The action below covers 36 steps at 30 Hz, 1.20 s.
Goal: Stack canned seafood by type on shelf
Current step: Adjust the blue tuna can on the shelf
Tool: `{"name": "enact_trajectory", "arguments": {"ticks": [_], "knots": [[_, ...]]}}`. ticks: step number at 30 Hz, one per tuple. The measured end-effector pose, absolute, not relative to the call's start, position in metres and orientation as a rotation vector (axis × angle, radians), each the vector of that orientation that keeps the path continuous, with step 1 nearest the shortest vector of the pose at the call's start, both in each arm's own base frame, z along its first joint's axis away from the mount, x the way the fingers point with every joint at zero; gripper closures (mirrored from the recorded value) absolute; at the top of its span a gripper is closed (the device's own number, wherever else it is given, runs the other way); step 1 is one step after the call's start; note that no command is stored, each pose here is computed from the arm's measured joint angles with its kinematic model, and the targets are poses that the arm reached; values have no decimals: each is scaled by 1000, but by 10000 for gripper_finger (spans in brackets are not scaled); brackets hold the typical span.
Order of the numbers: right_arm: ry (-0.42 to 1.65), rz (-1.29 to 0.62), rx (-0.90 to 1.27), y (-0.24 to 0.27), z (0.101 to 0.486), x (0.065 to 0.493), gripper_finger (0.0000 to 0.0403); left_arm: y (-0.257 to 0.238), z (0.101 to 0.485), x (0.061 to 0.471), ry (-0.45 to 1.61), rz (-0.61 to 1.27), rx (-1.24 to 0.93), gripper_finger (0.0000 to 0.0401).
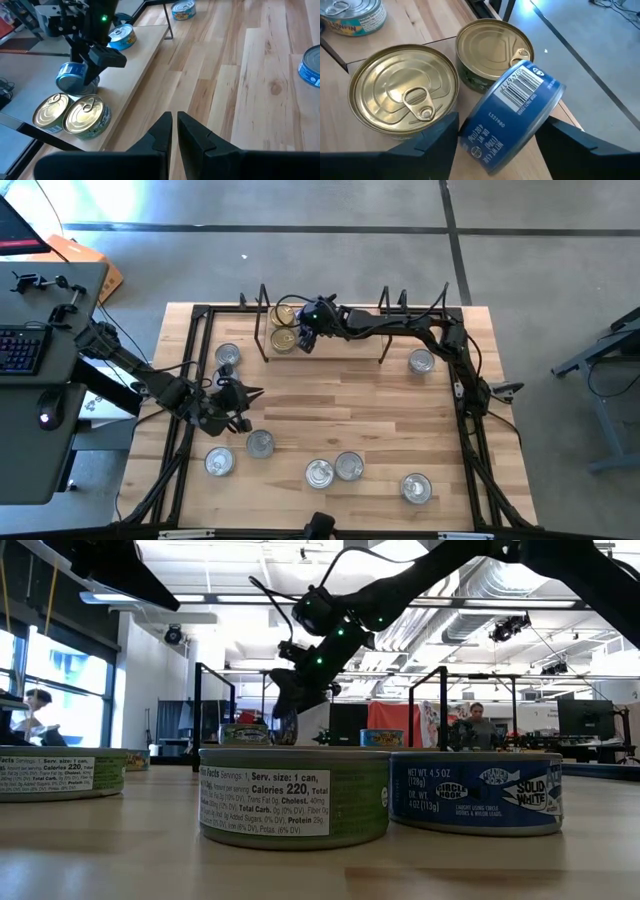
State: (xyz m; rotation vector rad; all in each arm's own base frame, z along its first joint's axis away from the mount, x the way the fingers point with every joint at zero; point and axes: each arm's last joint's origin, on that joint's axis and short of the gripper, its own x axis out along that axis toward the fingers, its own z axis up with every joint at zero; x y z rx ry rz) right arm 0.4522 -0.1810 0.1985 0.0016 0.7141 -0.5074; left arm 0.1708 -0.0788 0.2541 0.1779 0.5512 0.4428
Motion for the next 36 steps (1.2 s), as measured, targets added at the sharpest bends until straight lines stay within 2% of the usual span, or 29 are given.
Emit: {"name": "enact_trajectory", "arguments": {"ticks": [18, 24, 32, 36], "knots": [[805, -486, -74, -181, 205, 450, 270, -79, 254, 171, 551, 443, 177, 382], [934, -544, -191, -175, 218, 449, 274, -79, 254, 171, 551, 443, 176, 382], [1272, -602, -463, -162, 218, 432, 275, -79, 254, 171, 551, 443, 176, 382], [1334, -544, -409, -164, 213, 424, 276, -79, 254, 171, 549, 443, 174, 382]]}}
